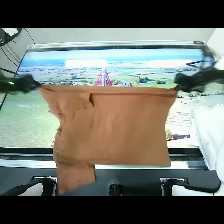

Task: Fold the shirts.

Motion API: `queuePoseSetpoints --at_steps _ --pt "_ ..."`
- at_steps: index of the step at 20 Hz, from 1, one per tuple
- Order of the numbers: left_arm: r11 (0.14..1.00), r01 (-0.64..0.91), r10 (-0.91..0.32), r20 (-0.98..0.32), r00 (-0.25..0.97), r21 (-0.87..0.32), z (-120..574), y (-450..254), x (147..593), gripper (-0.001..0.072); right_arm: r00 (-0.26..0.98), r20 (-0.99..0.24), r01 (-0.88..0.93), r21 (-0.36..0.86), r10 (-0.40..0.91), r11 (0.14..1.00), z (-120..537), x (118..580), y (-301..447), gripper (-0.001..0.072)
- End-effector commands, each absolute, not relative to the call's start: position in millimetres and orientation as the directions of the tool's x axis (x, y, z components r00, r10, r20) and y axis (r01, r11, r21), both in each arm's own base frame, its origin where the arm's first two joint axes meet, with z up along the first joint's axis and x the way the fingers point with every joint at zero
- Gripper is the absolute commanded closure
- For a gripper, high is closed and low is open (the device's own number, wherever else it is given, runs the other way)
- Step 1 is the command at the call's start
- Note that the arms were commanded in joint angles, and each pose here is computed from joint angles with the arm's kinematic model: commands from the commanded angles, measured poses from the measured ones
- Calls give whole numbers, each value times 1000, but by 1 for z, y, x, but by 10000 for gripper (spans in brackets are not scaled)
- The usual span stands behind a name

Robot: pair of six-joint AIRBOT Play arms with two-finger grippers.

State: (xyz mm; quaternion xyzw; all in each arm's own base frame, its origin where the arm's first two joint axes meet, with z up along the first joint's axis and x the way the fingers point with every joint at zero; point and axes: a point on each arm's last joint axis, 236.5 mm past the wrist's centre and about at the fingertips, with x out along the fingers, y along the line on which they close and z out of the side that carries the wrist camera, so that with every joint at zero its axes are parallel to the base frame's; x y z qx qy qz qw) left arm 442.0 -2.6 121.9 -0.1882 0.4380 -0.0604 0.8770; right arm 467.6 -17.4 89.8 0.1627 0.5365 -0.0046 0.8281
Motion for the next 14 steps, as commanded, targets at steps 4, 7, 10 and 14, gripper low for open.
queuePoseSetpoints --at_steps 4,7,10,14 --pt "762 -227 -321 -659 680 -606 18 0 537 682 728 -678 325 476 105 817 42 597 -24 668" --pt "794 -166 -330 -643 691 -585 10 -11 551 683 716 -691 340 468 98 815 31 598 -28 668" --pt "821 -64 -425 -683 594 -567 12 -30 523 683 579 -807 300 347 119 889 17 558 -33 667" --pt "863 -111 -460 -857 232 -493 -31 -32 433 684 122 -985 216 143 118 966 -32 450 -34 666"
